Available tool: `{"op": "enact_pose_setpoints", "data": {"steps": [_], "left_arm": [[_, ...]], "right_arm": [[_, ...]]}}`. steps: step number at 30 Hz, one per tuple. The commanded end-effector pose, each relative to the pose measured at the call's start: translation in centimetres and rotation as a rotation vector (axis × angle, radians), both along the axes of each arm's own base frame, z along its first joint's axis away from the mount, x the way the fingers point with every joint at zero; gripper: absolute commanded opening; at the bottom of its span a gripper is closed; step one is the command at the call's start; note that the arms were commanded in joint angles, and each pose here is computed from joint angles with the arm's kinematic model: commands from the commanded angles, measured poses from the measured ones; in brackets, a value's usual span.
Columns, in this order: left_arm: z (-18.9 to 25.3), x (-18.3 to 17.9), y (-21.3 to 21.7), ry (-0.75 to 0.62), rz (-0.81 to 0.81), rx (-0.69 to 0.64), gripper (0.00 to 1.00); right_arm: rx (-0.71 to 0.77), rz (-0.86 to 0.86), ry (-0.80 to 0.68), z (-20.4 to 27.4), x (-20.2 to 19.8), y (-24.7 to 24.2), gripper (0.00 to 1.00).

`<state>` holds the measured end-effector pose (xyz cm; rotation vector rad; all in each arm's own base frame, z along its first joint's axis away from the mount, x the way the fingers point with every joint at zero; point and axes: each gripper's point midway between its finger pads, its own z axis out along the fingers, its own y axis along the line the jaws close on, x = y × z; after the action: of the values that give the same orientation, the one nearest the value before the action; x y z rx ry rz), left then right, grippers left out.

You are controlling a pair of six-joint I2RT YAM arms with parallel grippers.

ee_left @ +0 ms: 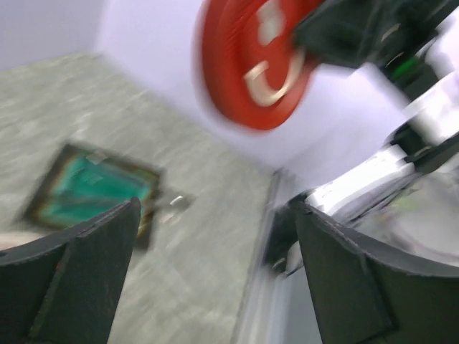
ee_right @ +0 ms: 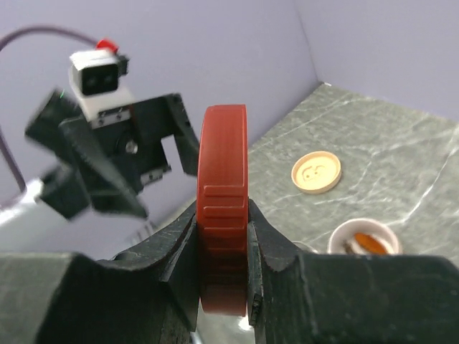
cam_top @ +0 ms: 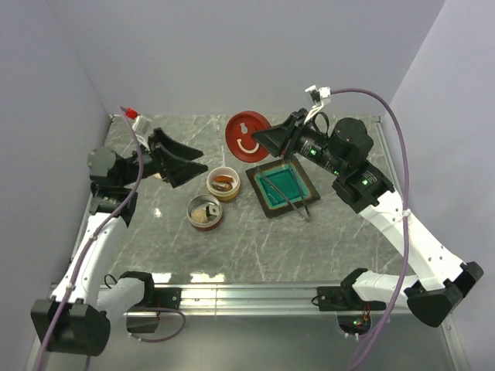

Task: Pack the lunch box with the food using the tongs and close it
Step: Pass the lid of the lunch box from the right arm to the left

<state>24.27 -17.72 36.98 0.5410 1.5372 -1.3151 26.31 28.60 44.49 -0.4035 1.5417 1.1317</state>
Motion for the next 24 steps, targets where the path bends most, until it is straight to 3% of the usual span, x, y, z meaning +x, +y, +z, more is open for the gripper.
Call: {"op": "enact_pose_setpoints", "data": {"steps": [1, 4, 7, 10, 14, 24], "left_arm": [[4.3, -0.4, -2.1, 0.056, -0.034, -0.266, 0.92], [4.2, 1.1, -2.7, 0.161, -0.004, -0.366, 0.86], [4.3, 1.9, -3.6, 0.178, -0.018, -0.406, 0.82], [4.0, 2.7, -4.2, 0.201, -0.026, -0.432, 0.76], [3.1, 3.8, -5.0, 0.251, -0.032, -0.452, 0.58], [2.3, 2.9, -6.3, 0.28, -0.056, -0.426, 0.63]], "right_arm": [[0.151, -0.089, 0.149, 0.2, 1.8, -0.7, 0.0], [0.188, -0.106, 0.277, -1.8, 2.8, -0.2, 0.0], [0.229, -0.079, 0.341, -2.9, 2.8, 0.4, 0.0], [0.267, -0.034, 0.345, -2.5, 2.3, 1.0, 0.0], [0.294, -0.025, 0.321, -1.5, 2.2, 0.9, 0.0], [0.319, 0.016, 0.329, -1.4, 1.8, 1.3, 0.0]]}}
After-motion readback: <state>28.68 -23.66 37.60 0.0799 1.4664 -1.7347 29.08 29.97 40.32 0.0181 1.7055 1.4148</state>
